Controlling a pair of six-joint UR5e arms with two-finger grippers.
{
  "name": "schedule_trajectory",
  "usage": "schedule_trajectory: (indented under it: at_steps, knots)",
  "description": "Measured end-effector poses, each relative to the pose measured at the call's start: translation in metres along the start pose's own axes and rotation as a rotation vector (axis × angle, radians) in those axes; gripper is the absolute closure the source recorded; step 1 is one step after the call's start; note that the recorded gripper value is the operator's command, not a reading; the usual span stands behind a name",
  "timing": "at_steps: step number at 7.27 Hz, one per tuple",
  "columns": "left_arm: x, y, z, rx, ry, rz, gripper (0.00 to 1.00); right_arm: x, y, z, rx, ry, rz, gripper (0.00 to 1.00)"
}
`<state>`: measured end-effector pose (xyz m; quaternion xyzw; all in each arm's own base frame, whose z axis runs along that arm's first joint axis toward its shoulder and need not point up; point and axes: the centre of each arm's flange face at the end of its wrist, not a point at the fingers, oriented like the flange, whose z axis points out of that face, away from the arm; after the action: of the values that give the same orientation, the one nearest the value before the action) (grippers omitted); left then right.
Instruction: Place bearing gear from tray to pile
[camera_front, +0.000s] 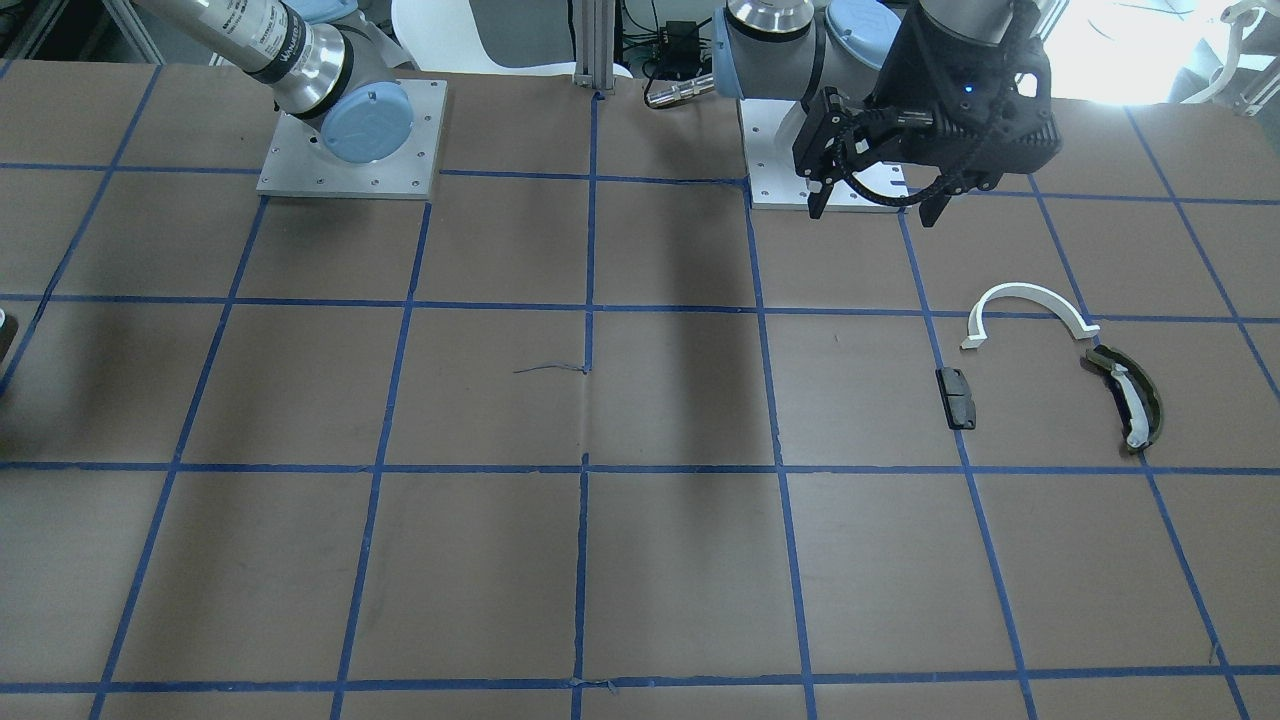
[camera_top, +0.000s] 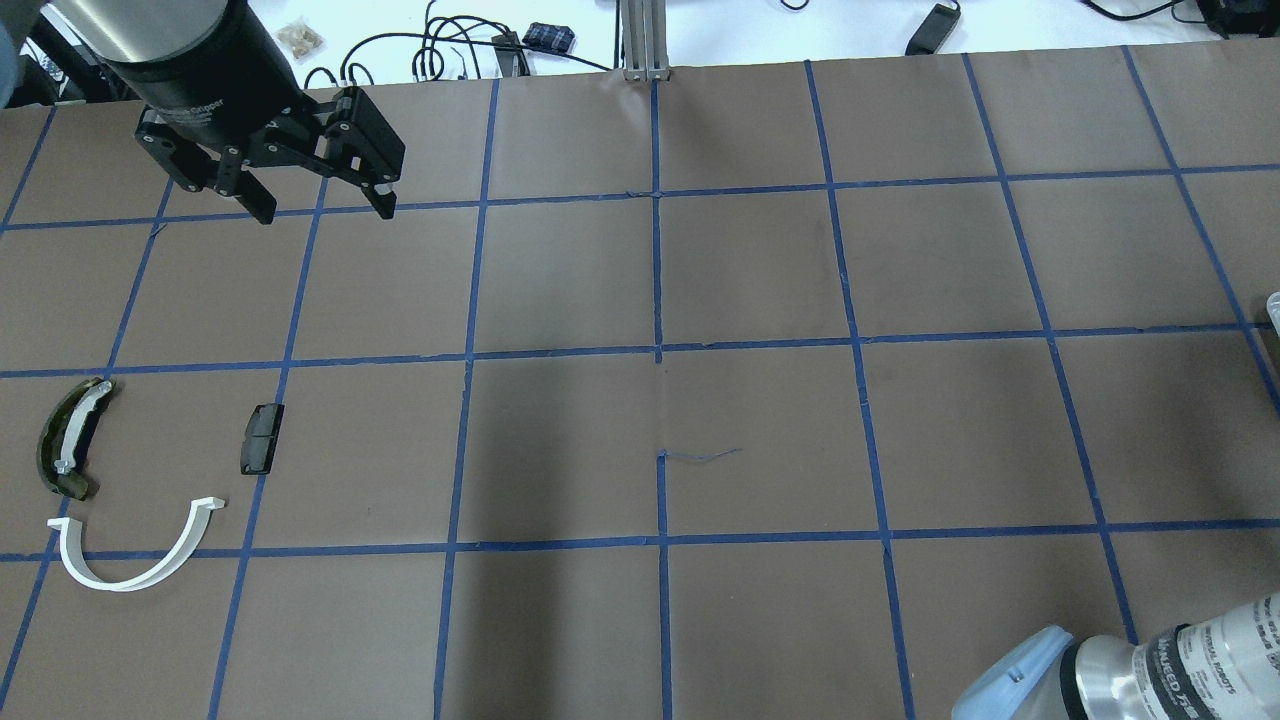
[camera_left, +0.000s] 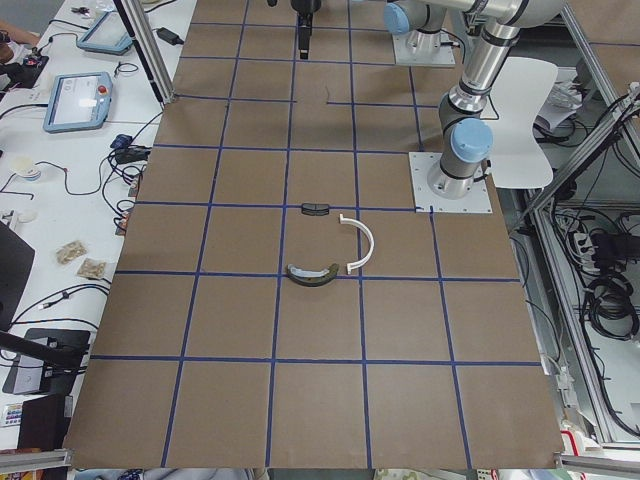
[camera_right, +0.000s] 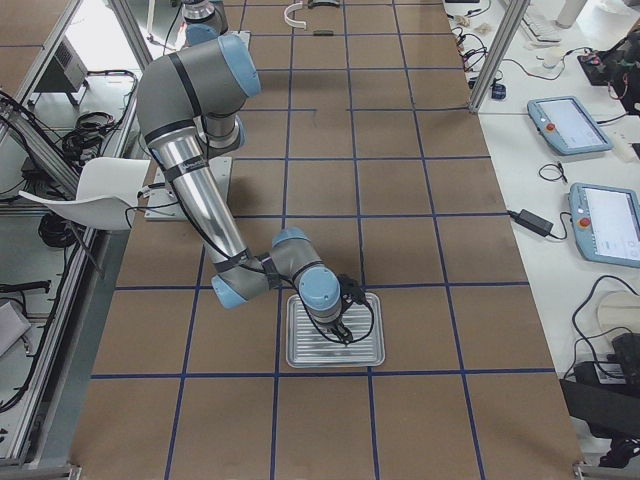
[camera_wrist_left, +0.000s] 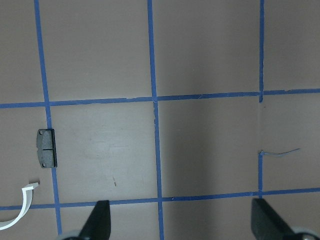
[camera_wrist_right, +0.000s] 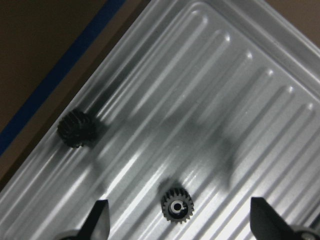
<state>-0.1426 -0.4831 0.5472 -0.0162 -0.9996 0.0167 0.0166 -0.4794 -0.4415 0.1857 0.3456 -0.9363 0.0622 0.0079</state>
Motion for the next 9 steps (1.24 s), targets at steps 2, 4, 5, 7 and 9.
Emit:
schedule_trajectory:
  at_steps: [2,4,5,7,9]
  knots:
    - [0.000,0.000,0.000,0.000,0.000,0.000,0.00,0.000,0.000,0.001,0.002,0.001,-0.014,0.63]
    - [0.000,0.000,0.000,0.001,0.000,0.000,0.00,-0.001,0.000,0.004,0.002,-0.002,-0.018,0.78]
    - [0.000,0.000,0.000,0.001,0.000,0.001,0.00,-0.002,0.000,0.004,0.002,-0.004,-0.017,0.86]
    - [0.000,0.000,-0.001,0.001,0.000,0.000,0.00,-0.003,0.000,0.004,-0.002,-0.007,-0.009,0.89]
    - [0.000,0.000,0.000,0.001,0.000,0.000,0.00,-0.001,-0.001,-0.013,-0.015,0.014,-0.001,0.89]
